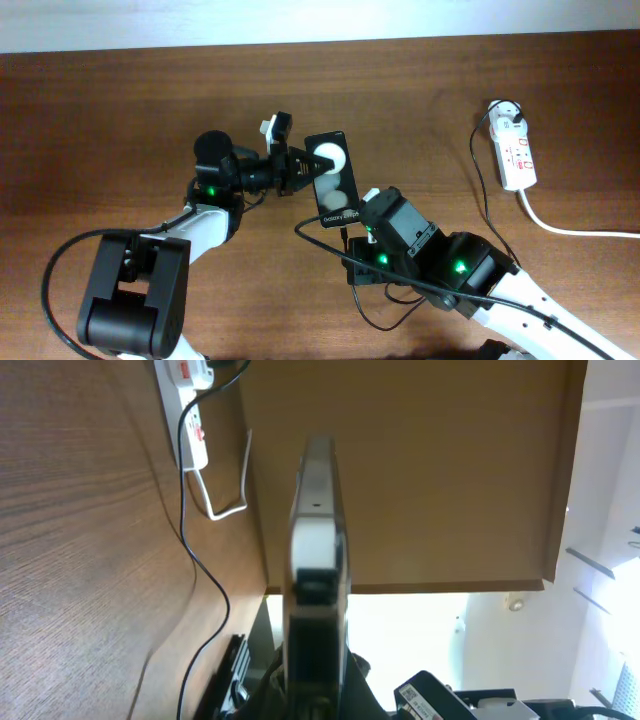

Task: Plug charger to phone and switch on socket

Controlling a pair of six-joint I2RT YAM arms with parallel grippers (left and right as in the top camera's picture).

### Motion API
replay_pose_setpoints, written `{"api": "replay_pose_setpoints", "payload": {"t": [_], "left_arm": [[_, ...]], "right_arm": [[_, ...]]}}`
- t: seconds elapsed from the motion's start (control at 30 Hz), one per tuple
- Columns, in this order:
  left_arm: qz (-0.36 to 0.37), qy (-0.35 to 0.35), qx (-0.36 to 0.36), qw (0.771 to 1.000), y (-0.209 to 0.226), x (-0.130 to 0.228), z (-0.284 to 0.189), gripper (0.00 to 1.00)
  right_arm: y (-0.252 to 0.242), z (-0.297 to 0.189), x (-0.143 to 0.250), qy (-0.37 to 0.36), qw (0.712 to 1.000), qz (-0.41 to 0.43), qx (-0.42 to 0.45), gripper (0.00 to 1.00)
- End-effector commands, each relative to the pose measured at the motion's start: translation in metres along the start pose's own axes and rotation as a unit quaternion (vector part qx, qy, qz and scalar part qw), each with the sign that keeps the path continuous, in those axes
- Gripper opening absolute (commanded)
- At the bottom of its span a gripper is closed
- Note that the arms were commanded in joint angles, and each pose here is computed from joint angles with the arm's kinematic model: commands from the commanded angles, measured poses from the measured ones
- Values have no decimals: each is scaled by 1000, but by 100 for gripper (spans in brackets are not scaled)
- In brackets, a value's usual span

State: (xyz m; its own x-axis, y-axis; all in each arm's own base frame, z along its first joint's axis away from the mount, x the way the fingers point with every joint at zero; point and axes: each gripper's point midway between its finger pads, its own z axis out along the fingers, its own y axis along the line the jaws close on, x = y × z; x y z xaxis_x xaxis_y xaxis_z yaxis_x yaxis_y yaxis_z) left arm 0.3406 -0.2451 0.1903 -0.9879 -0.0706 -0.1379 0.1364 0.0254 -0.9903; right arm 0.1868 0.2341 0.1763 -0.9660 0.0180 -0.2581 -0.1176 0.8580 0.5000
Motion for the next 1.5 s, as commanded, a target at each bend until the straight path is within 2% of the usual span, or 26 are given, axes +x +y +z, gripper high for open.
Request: {"api": "replay_pose_setpoints", "payload": {"t": [0.0,0.2,0.37,0.53,0.7,0.83,0.93,1.0,1.03,1.07,1.1,1.2,1.33,1.47], "left_arm": [[14,44,12,999,-10,13,6,0],[19,79,19,997,-12,25,5,0],[19,67,16,997,-11,21,5,0],[37,113,27,993,-14,37,2,0],[41,120,29,992,-14,39,2,0],[65,113,30,991,-14,37,2,0],[75,95,27,992,-13,31,3,0],[137,65,24,988,-11,21,5,0],[162,52,22,985,-10,16,6,0],[167,38,17,985,-10,12,6,0],[167,7,7,986,-8,1,7,0],[129,-51,-15,990,-2,-20,6,0],[102,-53,-40,993,16,-20,5,0],[104,-79,-55,990,14,-36,7,0]], "right_arm": [[2,-2,-12,-33,999,-5,0,4],[3,-3,-21,-57,998,-7,2,4],[17,-3,-20,-48,998,-12,-32,4],[0,-4,-31,-82,996,-22,16,4],[-9,-5,-34,-92,995,-20,39,4],[-11,-5,-31,-87,995,-20,43,15],[-9,-6,-29,-81,996,-20,38,19],[-1,-7,-27,-72,997,-21,20,22],[0,-7,-27,-71,997,-22,16,27],[5,-7,-25,-64,997,-40,6,37],[13,-6,-20,-49,996,-77,-15,41],[7,-5,-25,-63,995,-77,5,42],[8,-13,-30,-72,994,-76,11,42],[16,-55,-33,-74,992,-93,27,42]]}}
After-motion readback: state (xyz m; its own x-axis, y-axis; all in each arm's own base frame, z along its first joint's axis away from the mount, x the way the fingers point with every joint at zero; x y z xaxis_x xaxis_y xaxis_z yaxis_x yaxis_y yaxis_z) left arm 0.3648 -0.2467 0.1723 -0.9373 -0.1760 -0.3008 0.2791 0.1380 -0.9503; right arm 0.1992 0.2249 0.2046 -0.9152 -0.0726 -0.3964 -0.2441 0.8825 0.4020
